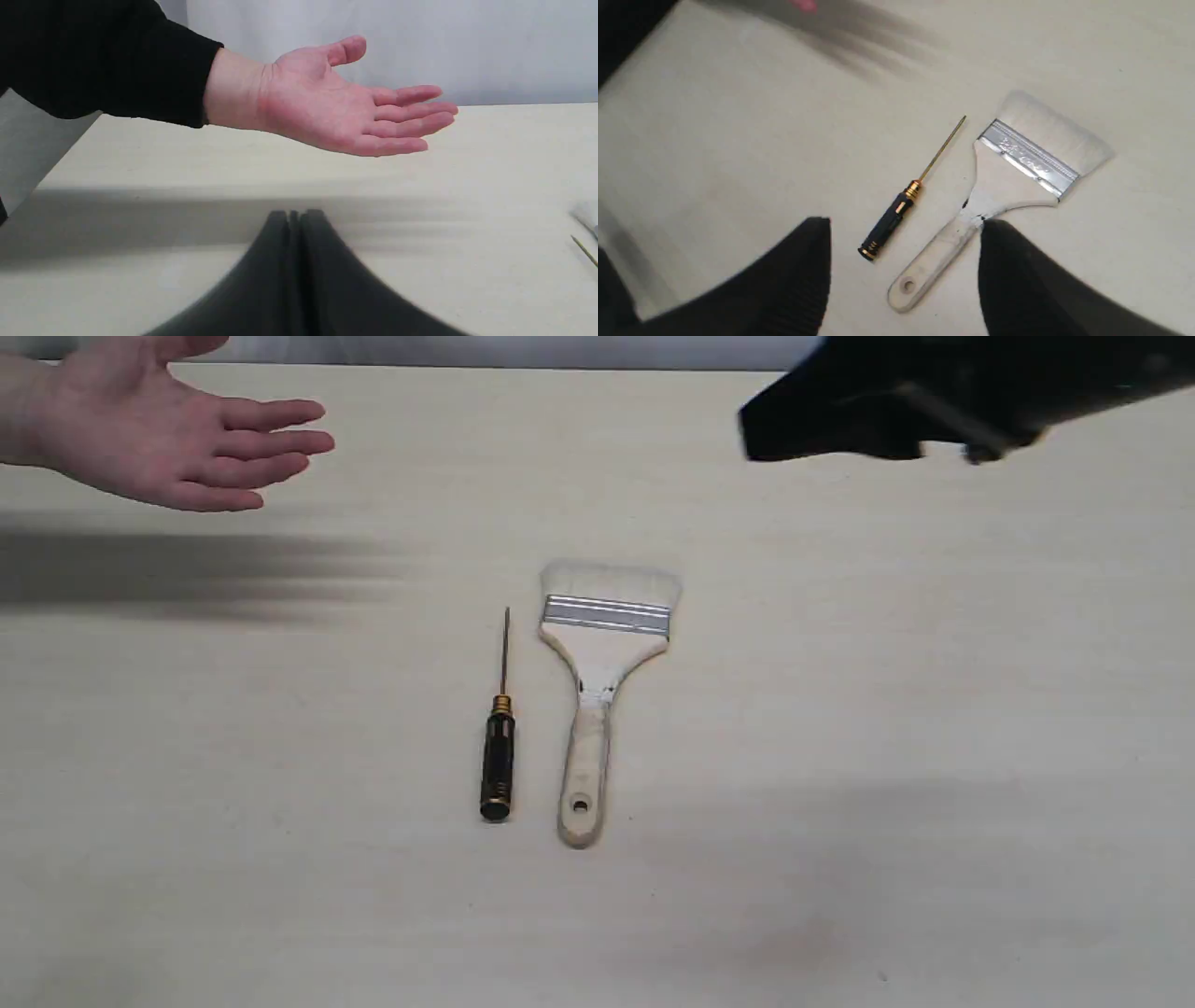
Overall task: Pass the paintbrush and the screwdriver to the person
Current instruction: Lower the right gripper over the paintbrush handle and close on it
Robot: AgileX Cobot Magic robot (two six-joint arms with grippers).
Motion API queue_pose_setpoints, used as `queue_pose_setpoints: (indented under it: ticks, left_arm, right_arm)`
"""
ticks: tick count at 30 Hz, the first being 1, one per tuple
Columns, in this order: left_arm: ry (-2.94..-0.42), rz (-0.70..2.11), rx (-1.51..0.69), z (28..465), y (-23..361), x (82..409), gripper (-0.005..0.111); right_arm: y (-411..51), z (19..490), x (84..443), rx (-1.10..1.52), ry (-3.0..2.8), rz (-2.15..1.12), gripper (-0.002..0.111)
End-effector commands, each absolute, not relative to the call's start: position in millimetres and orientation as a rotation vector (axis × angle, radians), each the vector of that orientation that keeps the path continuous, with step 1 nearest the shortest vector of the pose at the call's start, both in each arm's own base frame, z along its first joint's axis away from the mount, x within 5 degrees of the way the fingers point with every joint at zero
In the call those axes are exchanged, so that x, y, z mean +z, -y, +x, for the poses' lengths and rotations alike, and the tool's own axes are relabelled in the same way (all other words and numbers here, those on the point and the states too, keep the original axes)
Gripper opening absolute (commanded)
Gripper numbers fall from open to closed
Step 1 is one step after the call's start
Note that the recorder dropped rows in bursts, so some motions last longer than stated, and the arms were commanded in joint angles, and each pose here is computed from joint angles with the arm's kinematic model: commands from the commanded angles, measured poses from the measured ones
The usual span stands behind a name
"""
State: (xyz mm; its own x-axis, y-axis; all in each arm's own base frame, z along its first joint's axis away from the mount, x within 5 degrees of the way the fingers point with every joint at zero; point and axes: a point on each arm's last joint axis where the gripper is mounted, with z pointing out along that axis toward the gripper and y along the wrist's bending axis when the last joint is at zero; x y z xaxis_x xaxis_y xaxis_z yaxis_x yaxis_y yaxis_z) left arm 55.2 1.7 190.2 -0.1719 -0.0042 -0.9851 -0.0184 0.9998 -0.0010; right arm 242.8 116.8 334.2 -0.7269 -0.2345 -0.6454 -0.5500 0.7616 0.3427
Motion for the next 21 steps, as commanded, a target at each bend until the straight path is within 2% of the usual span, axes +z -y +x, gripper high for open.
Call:
queue_pose_setpoints:
  ticks: [1,5,8,21]
  left_arm:
    - [-1.732,-0.013,0.005,55.3,-1.2,190.7,0.0]
    - [-1.732,-0.013,0.005,55.3,-1.2,190.7,0.0]
    - [-1.732,-0.013,0.005,55.3,-1.2,190.7,0.0]
    - [-1.732,-0.013,0.005,55.3,-1.2,190.7,0.0]
  right_arm:
    - [-154.4,261.8,323.4,0.496,-2.407,-0.652,0.051]
    - [-186.4,274.4,303.7,0.201,-2.537,-0.585,0.051]
    - [-202.0,282.4,283.4,0.088,-2.614,-0.563,0.051]
    - [-249.5,305.3,180.7,0.232,-3.011,-0.414,0.051]
